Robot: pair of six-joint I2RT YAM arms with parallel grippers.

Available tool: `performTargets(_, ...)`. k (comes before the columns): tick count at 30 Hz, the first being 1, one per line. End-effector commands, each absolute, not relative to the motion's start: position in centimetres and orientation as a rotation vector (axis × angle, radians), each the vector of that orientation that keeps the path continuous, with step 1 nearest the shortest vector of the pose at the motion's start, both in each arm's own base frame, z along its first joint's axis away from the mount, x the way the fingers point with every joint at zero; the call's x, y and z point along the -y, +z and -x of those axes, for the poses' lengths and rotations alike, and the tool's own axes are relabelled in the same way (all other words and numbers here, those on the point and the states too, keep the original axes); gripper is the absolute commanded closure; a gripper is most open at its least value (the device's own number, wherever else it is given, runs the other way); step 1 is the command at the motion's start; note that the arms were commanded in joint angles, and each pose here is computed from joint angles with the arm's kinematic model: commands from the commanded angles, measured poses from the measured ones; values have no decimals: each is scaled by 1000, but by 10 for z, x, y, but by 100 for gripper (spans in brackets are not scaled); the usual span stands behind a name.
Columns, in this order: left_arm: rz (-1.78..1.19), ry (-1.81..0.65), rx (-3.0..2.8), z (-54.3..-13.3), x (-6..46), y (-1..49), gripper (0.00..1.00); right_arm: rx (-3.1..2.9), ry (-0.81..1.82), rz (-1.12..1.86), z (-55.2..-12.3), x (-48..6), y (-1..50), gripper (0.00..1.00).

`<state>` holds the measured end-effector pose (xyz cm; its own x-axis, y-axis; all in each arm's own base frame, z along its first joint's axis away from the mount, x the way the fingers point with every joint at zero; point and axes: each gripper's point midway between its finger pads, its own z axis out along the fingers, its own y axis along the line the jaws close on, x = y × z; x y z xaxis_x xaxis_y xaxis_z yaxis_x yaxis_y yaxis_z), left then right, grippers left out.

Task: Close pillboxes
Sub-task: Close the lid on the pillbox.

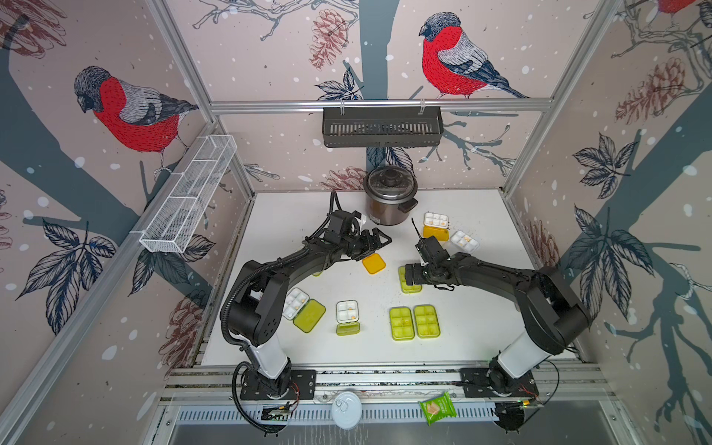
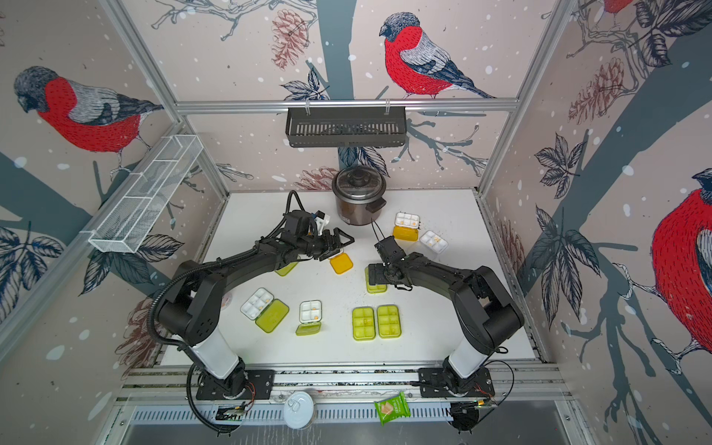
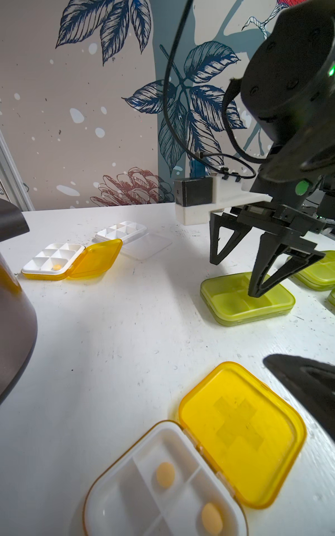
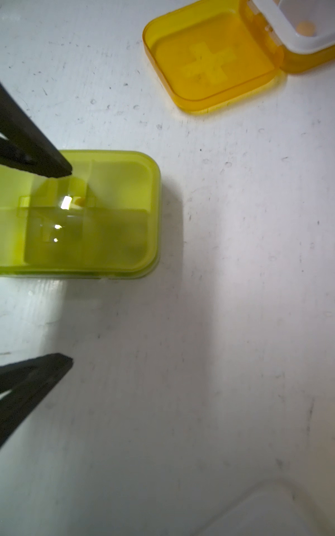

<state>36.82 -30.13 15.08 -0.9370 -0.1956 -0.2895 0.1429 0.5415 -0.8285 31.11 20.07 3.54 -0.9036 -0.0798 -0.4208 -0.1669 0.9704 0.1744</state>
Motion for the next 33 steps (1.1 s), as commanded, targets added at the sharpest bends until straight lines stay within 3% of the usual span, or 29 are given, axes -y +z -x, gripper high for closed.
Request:
performTargets(1,29,-1358,-2415,-370,302,155,8,-2722,226,171,-304,-191,27,5)
performTargets(10,27,-1363,-2413,-370,302,156,8,-2727,108,149,-299,-175,17,6)
performTargets(33,16,-1364,-2408,-370,302,158,8,-2680,227,209,-319,-222,41,3)
